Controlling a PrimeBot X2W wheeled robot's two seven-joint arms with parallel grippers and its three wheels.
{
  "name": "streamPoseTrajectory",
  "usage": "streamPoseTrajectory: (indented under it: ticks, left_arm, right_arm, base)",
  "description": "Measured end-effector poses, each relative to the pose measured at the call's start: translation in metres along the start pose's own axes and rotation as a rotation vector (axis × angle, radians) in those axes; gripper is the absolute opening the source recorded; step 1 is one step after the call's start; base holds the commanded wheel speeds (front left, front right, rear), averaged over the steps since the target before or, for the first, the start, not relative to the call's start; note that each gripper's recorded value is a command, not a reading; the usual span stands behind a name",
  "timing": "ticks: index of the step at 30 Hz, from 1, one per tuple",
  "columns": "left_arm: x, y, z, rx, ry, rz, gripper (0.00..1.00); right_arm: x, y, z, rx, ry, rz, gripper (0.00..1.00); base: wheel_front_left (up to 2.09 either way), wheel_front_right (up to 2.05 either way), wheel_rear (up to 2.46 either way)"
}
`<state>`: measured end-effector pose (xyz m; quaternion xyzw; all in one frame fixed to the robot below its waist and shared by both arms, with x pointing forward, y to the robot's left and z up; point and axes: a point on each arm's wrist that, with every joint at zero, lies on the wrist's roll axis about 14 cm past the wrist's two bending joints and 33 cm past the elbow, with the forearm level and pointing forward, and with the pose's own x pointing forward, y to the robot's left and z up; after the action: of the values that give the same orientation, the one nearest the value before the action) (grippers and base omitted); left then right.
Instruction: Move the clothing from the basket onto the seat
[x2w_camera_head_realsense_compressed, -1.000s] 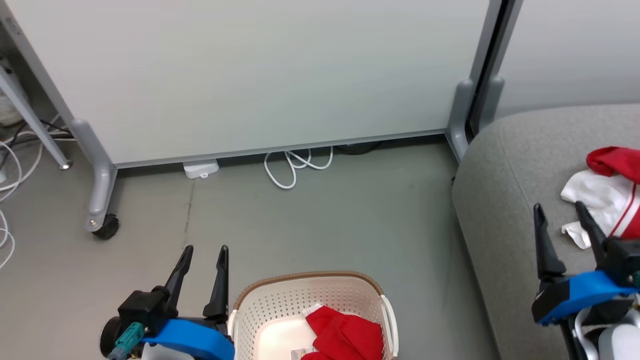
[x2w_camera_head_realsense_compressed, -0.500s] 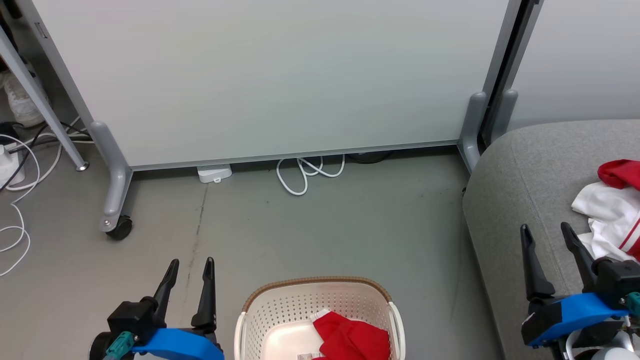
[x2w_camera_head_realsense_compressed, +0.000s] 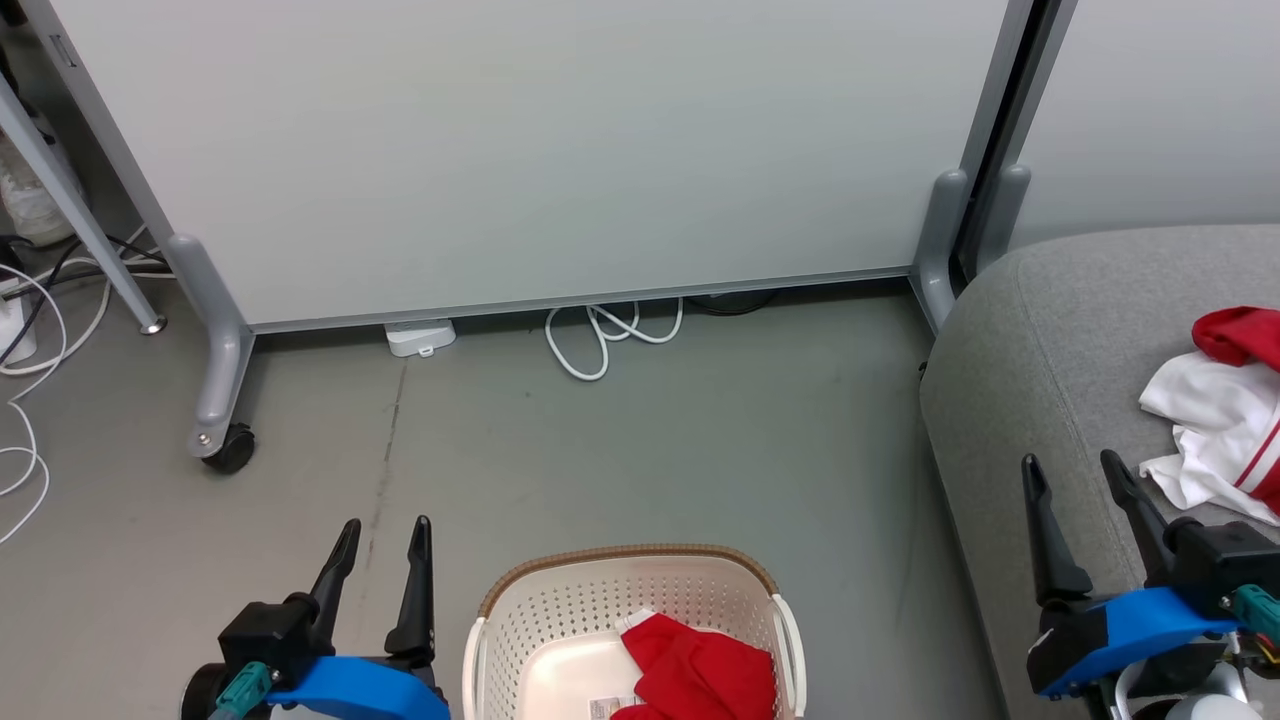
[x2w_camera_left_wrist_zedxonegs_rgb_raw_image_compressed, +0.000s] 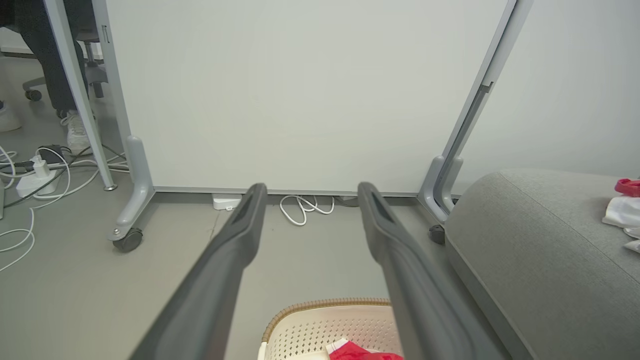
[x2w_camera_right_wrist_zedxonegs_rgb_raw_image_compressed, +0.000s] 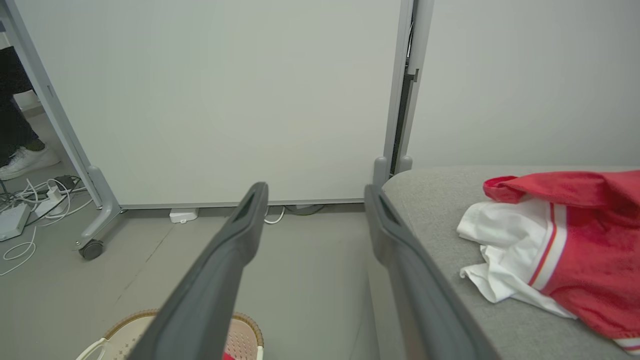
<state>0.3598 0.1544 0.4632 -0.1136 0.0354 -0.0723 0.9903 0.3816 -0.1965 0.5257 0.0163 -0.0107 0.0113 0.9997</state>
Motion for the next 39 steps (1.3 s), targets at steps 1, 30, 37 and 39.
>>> streamPoseTrajectory:
  ticks: [1,30,37,39]
  left_arm:
    - [0.001,0.0,-0.001,0.001,0.003,-0.002,1.0]
    - [0.112,-0.029,-0.119,-0.019,0.326,-0.165,1.0]
    - [0.124,-0.044,-0.189,-0.049,0.48,-0.224,1.0]
    - [0.124,-0.049,-0.209,-0.052,0.526,-0.247,1.0]
  right_arm:
    - [0.0,0.001,-0.001,0.001,0.002,0.002,1.0]
    - [0.094,-0.008,-0.031,-0.03,0.011,0.001,1.0]
    - [0.115,-0.013,-0.069,-0.045,0.066,0.001,1.0]
    - [0.118,-0.015,-0.083,-0.048,0.091,0.002,1.0]
  base:
    - [0.0,0.0,0.0]
    - [0.0,0.0,0.0]
    - [0.0,0.0,0.0]
    - [0.0,0.0,0.0]
